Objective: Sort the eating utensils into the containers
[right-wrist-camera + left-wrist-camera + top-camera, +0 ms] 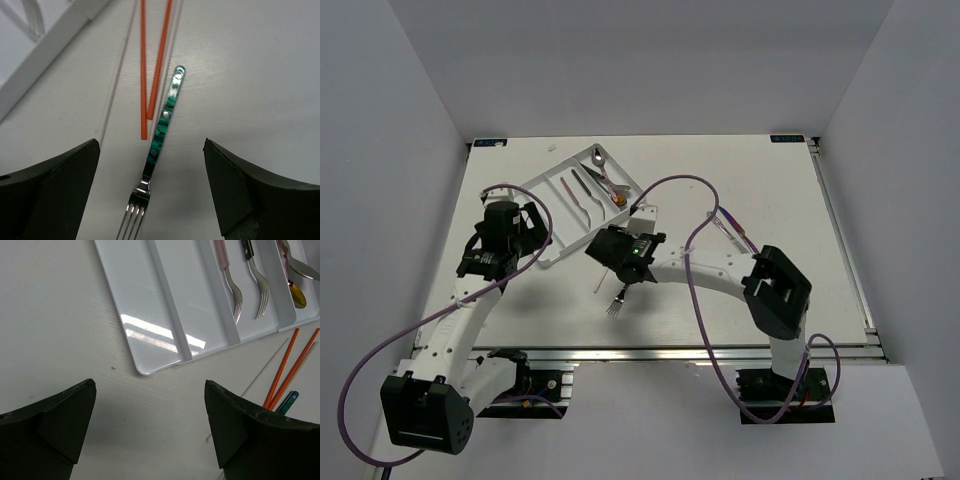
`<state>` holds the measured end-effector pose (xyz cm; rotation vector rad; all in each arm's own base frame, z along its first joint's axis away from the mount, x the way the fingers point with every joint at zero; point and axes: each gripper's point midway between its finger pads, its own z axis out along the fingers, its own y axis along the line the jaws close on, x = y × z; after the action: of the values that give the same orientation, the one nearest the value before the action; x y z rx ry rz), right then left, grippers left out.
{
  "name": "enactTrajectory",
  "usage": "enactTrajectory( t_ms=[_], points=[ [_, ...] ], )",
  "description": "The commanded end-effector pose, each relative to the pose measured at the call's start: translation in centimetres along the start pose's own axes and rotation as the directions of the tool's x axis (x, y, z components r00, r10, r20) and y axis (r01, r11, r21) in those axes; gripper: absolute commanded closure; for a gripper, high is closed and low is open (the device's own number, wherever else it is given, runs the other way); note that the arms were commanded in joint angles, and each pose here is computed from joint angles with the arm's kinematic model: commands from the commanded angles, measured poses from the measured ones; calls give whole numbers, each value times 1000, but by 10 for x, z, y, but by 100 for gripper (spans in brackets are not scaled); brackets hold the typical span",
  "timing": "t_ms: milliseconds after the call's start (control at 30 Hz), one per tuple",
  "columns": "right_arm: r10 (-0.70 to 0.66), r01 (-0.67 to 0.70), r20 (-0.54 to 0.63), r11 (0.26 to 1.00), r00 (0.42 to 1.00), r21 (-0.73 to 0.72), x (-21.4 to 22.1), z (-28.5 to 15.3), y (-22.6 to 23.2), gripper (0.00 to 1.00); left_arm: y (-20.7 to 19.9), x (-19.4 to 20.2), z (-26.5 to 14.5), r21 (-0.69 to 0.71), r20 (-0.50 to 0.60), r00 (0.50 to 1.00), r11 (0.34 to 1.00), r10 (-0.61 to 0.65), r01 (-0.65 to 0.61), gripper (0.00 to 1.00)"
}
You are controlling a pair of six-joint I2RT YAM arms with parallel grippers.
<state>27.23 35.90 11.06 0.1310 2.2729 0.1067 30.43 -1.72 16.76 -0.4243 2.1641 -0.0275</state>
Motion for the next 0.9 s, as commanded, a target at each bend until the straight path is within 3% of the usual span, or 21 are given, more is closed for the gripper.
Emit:
enactTrajectory(
  t_ms=[0, 133, 267, 433, 867],
  points=[
    [168, -165, 4, 959, 986, 229, 3, -17, -37, 11, -4, -13, -8, 16, 44, 999, 1000, -6, 6, 2],
    [170, -160, -32, 966, 985, 205, 25, -7, -22, 13, -8, -11, -9, 29, 39, 999, 1000, 1, -2, 2],
    [173, -157, -81, 971, 982, 178, 43, 5, -9, 29, -11, -10, -11, 35, 43, 999, 999, 11, -13, 2],
    [153, -132, -100, 972, 983, 192, 58, 18, -3, 39, -16, -8, -13, 50, 43, 999, 998, 23, -25, 2],
    [148, -119, -118, 968, 982, 223, 74, 37, -7, 47, -20, -7, -15, 62, 41, 999, 998, 29, -32, 2]
  ],
)
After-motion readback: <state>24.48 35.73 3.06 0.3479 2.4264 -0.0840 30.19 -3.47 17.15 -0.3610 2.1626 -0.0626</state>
